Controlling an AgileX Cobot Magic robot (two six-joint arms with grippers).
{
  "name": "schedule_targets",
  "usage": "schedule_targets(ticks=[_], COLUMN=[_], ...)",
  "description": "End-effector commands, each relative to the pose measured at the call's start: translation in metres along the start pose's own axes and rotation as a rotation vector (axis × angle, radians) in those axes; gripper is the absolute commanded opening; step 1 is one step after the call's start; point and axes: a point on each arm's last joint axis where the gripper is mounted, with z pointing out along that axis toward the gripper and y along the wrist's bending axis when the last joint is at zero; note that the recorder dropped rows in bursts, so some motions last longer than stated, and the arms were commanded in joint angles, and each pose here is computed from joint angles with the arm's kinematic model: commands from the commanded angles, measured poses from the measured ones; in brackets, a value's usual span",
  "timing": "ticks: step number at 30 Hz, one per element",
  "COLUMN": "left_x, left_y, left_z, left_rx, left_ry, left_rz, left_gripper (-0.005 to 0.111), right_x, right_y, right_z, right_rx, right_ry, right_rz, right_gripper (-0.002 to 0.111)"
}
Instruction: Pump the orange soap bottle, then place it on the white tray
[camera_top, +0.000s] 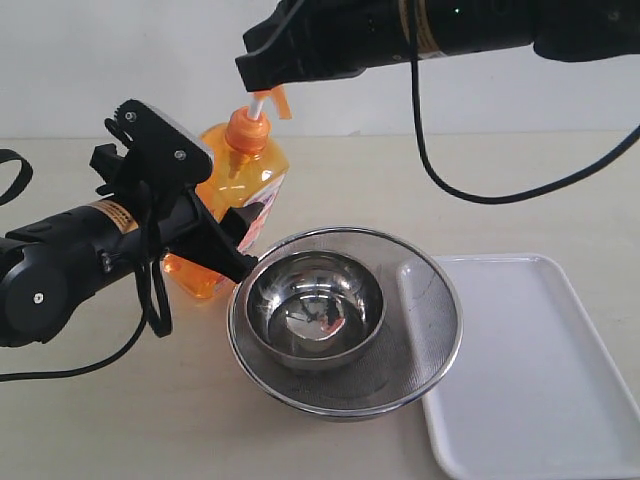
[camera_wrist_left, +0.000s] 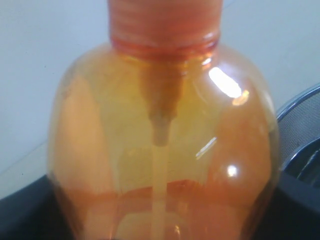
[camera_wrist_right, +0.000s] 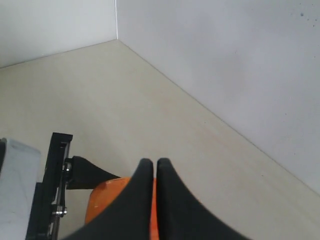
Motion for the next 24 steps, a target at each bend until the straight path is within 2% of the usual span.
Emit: schedule_targets(ticks=[1, 11, 24], left_x=[-0.012, -0.012, -0.012], left_y=[0.005, 0.005, 0.005], left_z=[0.0, 0.0, 0.0], left_rx=[-0.036, -0.038, -0.035], left_ry=[-0.077, -0.076, -0.075], left_rz=[0.014, 0.011, 0.004], left_gripper=[0.005, 0.005, 0.005], right_x=[-0.001, 0.026, 0.029], right_y=[-0.001, -0.002, 0.005], right_z=[0.0, 0.002, 0.002], right_rx=[0.005, 0.047, -0.027], right_ry=[-0.002, 0.072, 0.08], right_rz=[0.005, 0.025, 0.028], right_gripper=[0.0, 0.0, 0.0])
